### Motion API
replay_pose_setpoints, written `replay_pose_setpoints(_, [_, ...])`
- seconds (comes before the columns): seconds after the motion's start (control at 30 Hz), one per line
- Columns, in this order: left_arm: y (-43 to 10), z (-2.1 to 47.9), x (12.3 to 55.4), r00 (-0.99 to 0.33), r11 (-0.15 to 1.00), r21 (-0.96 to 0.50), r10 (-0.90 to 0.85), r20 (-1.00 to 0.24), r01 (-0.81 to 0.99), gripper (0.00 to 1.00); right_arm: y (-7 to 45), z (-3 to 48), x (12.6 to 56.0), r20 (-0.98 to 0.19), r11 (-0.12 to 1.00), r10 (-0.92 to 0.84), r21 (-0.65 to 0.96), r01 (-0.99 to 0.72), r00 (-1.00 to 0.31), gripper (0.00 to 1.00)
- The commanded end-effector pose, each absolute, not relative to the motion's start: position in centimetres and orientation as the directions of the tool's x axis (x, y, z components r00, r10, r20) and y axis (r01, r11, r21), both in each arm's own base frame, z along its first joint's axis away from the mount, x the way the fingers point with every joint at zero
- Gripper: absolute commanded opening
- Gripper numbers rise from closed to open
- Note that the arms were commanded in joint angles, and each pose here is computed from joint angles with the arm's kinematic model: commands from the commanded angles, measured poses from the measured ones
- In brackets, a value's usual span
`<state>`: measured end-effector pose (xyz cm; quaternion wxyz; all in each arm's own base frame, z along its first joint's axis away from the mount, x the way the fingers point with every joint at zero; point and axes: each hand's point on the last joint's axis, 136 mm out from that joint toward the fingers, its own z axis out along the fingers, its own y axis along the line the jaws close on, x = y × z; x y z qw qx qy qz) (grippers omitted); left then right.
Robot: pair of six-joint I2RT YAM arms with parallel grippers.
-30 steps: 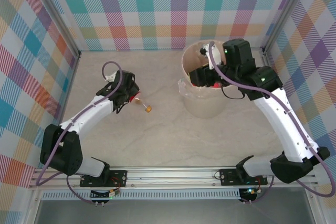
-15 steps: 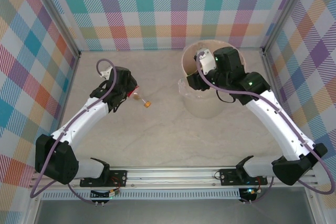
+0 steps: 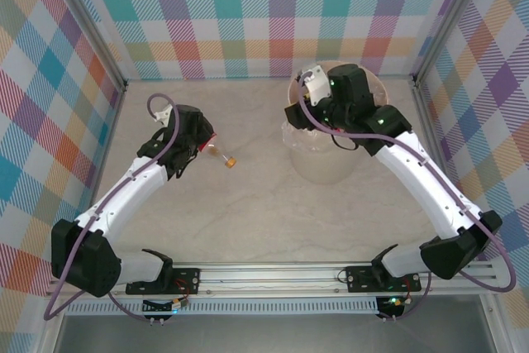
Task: Put the plastic bottles in the bin
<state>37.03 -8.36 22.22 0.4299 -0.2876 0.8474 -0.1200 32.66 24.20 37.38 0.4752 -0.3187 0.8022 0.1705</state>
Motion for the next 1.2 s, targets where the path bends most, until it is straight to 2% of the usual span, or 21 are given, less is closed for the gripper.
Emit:
replay_pose_setpoints(0.0, [-8.0,22.1,36.5,-0.466,0.815,-0.427,-0.576,-0.672,-0.392,0.61,23.2,38.7,30.8,-0.842,0.653,-0.484,-0.167,-0.739,-0.237,0.84])
replay_pose_setpoints(0.1, [-8.2,22.1,36.6,-0.467,0.812,-0.438,-0.581,-0.667,-0.385,0.61,23.3,38.3,30.0,-0.802,0.564,-0.574,-0.24,-0.79,-0.166,0.89])
replay_pose_setpoints(0.27, [-8.6,21.7,36.9,-0.475,0.808,-0.449,-0.589,-0.654,-0.382,0.61,24.3,36.7,29.7,-0.767,0.444,-0.639,-0.307,-0.842,-0.058,0.9])
replay_pose_setpoints(0.4, [-8.5,21.4,36.9,-0.476,0.809,-0.442,-0.586,-0.655,-0.388,0.61,25.1,35.1,30.4,-0.752,0.41,-0.658,-0.314,-0.857,-0.039,0.89])
replay_pose_setpoints(0.6, [-8.5,21.3,37.0,-0.475,0.809,-0.44,-0.587,-0.656,-0.391,0.61,25.7,33.2,32.8,-0.734,0.421,-0.679,-0.37,-0.828,-0.017,0.89])
replay_pose_setpoints(0.73, [-8.5,21.2,36.9,-0.474,0.806,-0.44,-0.59,-0.654,-0.396,0.61,26.0,33.6,34.0,-0.759,0.462,-0.652,-0.394,-0.795,-0.003,0.81])
replay_pose_setpoints(0.83, [-8.4,21.3,36.9,-0.472,0.806,-0.438,-0.589,-0.656,-0.398,0.61,26.1,34.5,33.8,-0.786,0.479,-0.619,-0.378,-0.793,0.001,0.59])
replay_pose_setpoints(0.97, [-8.3,21.2,36.9,-0.471,0.807,-0.435,-0.588,-0.657,-0.4,0.61,25.9,35.2,33.4,-0.799,0.496,-0.601,-0.369,-0.786,-0.004,0.51])
replay_pose_setpoints(1.1, [-8.5,21.0,37.1,-0.477,0.806,-0.438,-0.59,-0.652,-0.398,0.61,25.6,36.2,33.4,-0.818,0.533,-0.574,-0.346,-0.772,-0.03,0.33])
replay_pose_setpoints(1.17, [-8.6,21.0,37.1,-0.479,0.805,-0.442,-0.591,-0.649,-0.395,0.61,25.3,37.0,33.5,-0.827,0.556,-0.561,-0.342,-0.758,-0.038,0.31])
